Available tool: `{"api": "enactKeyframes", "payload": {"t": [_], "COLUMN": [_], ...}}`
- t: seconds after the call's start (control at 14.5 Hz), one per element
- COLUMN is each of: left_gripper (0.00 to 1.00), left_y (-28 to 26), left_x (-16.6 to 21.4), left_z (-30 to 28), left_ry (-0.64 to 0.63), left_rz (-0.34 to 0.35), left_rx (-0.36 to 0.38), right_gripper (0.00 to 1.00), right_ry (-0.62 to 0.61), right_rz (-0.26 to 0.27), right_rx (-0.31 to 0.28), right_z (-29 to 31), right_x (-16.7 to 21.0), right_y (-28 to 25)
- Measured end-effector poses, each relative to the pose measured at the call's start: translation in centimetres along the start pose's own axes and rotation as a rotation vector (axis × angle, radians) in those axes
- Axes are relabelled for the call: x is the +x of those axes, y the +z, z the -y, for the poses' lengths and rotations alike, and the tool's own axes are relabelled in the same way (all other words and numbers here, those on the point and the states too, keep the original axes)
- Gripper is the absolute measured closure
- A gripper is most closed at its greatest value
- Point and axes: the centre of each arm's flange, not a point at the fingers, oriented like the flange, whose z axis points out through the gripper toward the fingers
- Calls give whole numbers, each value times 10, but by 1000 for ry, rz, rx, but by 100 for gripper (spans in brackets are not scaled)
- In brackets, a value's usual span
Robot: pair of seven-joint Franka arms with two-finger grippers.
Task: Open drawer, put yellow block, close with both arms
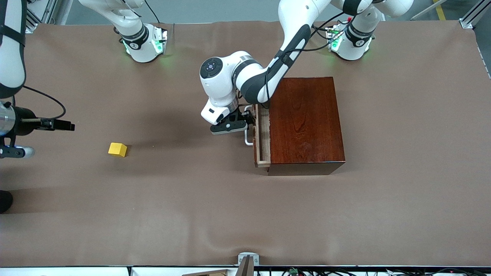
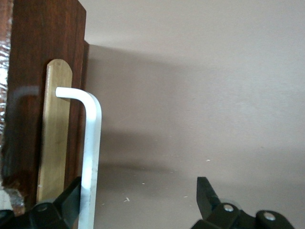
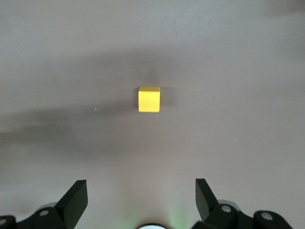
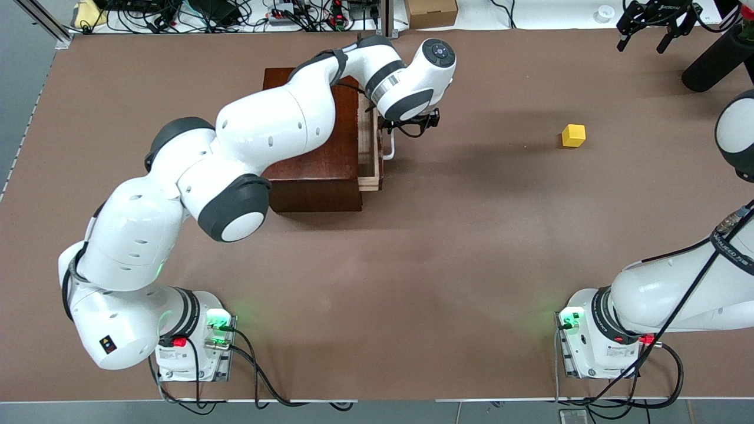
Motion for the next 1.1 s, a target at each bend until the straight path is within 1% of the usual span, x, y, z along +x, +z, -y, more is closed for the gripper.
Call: {"api": "enactKeyframes", "payload": {"t": [0.14,0.21,0.28,0.55,0.69,0.83,0.96,1.1], "left_gripper": [0,0,0,0,0,0,0,0], "left_y": [-9,-12,-13,-12,-14,-23,-40,-59], "left_x": [-9,-16,-21,-22,-21,-20,-16,-11], "left_z": [-17,-25,-29,-29,-30,-33,-34,-30], "left_ry": [11,18,25,27,26,20,12,4], "left_rz": [-29,-40,-47,-51,-53,-61,-74,-74], "left_rx": [-95,-125,-128,-126,-130,-152,-176,-170], "right_gripper": [0,0,0,0,0,0,0,0], "right_ry": [1,2,2,4,6,9,11,13], "right_rz": [-7,-13,-14,-30,-48,-62,-48,-47], "right_rx": [-2,-3,-4,-8,-11,-13,-13,-14], "right_z": [-1,-1,-1,-2,-3,-5,-7,-8], "right_x": [10,15,19,34,44,52,54,57], "right_y": [9,14,18,35,52,75,97,113]}}
